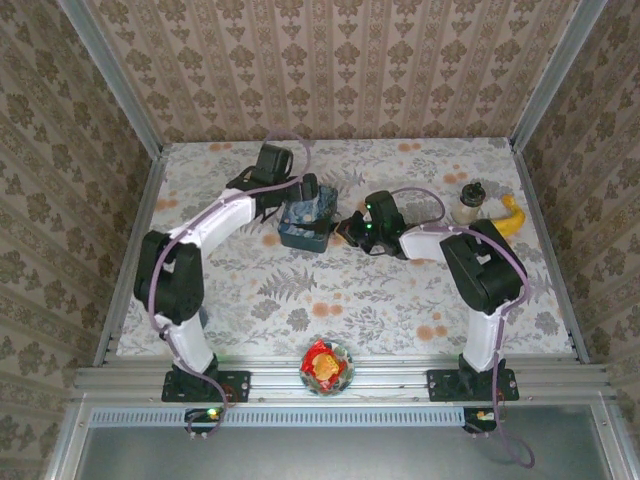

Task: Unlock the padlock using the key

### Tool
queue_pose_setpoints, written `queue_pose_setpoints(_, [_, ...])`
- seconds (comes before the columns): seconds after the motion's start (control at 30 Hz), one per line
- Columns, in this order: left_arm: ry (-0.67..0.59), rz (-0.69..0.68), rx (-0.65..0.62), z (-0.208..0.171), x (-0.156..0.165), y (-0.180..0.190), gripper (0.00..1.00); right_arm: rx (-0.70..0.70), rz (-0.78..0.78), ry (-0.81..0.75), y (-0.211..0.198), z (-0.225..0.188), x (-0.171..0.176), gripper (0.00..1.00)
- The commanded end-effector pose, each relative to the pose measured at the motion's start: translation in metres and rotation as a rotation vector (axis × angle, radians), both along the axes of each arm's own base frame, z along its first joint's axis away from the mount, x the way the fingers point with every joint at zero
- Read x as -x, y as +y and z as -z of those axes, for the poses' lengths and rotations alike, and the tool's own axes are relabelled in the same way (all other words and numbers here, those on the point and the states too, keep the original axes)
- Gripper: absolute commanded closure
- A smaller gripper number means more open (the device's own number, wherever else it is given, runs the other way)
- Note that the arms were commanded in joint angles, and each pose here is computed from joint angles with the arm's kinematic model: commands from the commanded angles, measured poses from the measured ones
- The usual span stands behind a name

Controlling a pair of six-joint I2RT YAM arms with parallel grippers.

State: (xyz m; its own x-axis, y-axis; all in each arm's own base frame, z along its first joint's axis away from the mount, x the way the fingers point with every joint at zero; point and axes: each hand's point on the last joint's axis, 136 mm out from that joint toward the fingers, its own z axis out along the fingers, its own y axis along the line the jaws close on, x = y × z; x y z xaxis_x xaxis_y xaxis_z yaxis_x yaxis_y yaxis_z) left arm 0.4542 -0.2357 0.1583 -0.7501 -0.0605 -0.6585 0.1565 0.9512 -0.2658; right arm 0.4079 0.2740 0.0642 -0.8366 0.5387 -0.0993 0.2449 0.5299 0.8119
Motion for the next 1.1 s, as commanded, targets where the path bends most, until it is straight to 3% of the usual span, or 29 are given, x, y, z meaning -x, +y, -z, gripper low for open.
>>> queue_pose_setpoints(0.0, [0.098,0.044,-0.044,0.031,-0.002,-0.007,0.0,-0.036,0.039,-0.084,0.008,-0.031,0.003,1.0])
queue_pose_setpoints(0.3, [0.142,0.211,0.088,0.04,-0.015,-0.065,0.04,0.029,0.056,-0.072,0.001,-0.021,0.032,1.0])
queue_pose_setpoints(0.37, [0.144,0.217,0.08,0.041,-0.015,-0.066,0.05,0.085,0.074,-0.067,-0.012,-0.014,0.031,1.0])
queue_pose_setpoints(0.57, [0.146,0.214,0.085,0.046,-0.011,-0.065,0.21,0.189,0.157,-0.045,-0.042,0.004,0.016,1.0])
queue_pose_setpoints(0.8, [0.165,0.217,0.092,0.056,-0.004,-0.066,0.22,0.174,0.194,-0.082,-0.045,-0.005,-0.006,1.0])
queue_pose_setpoints(0.97, [0.152,0.218,0.091,0.051,-0.001,-0.063,0.21,0.43,0.093,-0.064,-0.057,-0.002,-0.005,1.0])
queue_pose_setpoints(1.07, [0.147,0.216,0.091,0.05,-0.001,-0.062,0.21,0.508,0.067,-0.066,-0.064,0.005,-0.003,1.0])
